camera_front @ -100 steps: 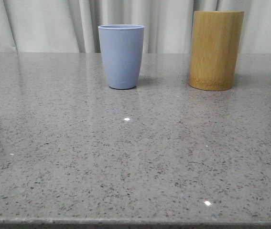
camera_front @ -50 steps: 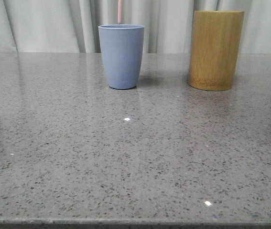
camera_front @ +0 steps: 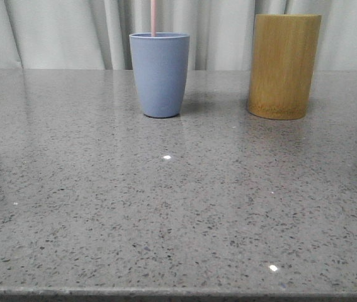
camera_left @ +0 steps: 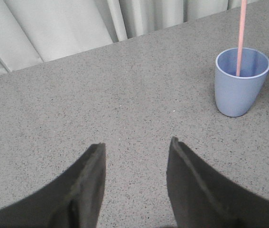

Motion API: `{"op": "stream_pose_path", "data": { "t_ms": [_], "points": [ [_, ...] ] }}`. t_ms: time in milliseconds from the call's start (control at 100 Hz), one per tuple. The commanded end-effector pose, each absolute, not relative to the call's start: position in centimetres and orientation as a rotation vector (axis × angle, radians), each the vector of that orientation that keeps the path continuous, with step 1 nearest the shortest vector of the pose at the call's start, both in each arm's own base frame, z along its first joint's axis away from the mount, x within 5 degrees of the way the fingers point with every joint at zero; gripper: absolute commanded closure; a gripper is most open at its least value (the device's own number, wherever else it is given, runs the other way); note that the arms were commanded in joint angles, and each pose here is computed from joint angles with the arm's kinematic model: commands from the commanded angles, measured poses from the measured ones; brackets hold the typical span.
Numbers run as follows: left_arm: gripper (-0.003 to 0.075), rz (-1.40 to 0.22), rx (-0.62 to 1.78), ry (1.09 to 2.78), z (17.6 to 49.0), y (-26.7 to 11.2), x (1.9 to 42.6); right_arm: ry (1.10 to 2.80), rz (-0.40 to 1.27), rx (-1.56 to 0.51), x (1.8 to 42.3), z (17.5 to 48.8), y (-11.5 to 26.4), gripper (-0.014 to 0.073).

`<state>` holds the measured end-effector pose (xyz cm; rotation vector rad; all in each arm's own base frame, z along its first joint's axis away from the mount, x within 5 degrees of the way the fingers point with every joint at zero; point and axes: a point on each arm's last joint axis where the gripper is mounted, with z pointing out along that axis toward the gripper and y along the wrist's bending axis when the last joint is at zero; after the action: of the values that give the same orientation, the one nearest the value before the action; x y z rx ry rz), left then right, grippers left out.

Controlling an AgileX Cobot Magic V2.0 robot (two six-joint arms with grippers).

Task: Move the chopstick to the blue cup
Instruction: 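Carry the chopstick over the blue cup and lower it inside, then open the right gripper to release the chopstick and withdraw upward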

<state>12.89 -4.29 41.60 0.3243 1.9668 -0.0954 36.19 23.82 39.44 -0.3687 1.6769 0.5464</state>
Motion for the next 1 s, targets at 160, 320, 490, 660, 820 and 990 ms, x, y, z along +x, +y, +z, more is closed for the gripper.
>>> {"op": "stream_pose_path", "data": {
  "t_ms": [160,320,490,660,820,990],
  "points": [
    [0.0417,-0.121,0.312,1.863,43.1,-4.4,12.8,1.616,0.543,-0.369,35.9,41.2,23.5,0.0664],
    [0.0417,-0.121,0.312,1.863,43.1,-4.4,12.8,1.617,0.522,-0.388,35.9,41.1,23.5,0.054],
    [0.0417,-0.121,0.312,1.863,43.1,-4.4,12.8,1.638,0.516,-0.394,35.9,40.9,23.5,0.0323],
    [0.0417,-0.124,0.312,1.855,43.1,-4.4,12.9,1.643,0.514,-0.395,35.8,41.0,23.5,0.0255],
    [0.0417,-0.124,0.312,1.855,43.1,-4.4,12.9,1.634,0.508,-0.397,35.1,42.0,22.9,0.0255],
    [0.0417,-0.113,0.315,1.854,43.1,-4.3,12.9,1.616,0.465,-0.424,33.8,43.8,21.9,0.0256]
  ]
}}
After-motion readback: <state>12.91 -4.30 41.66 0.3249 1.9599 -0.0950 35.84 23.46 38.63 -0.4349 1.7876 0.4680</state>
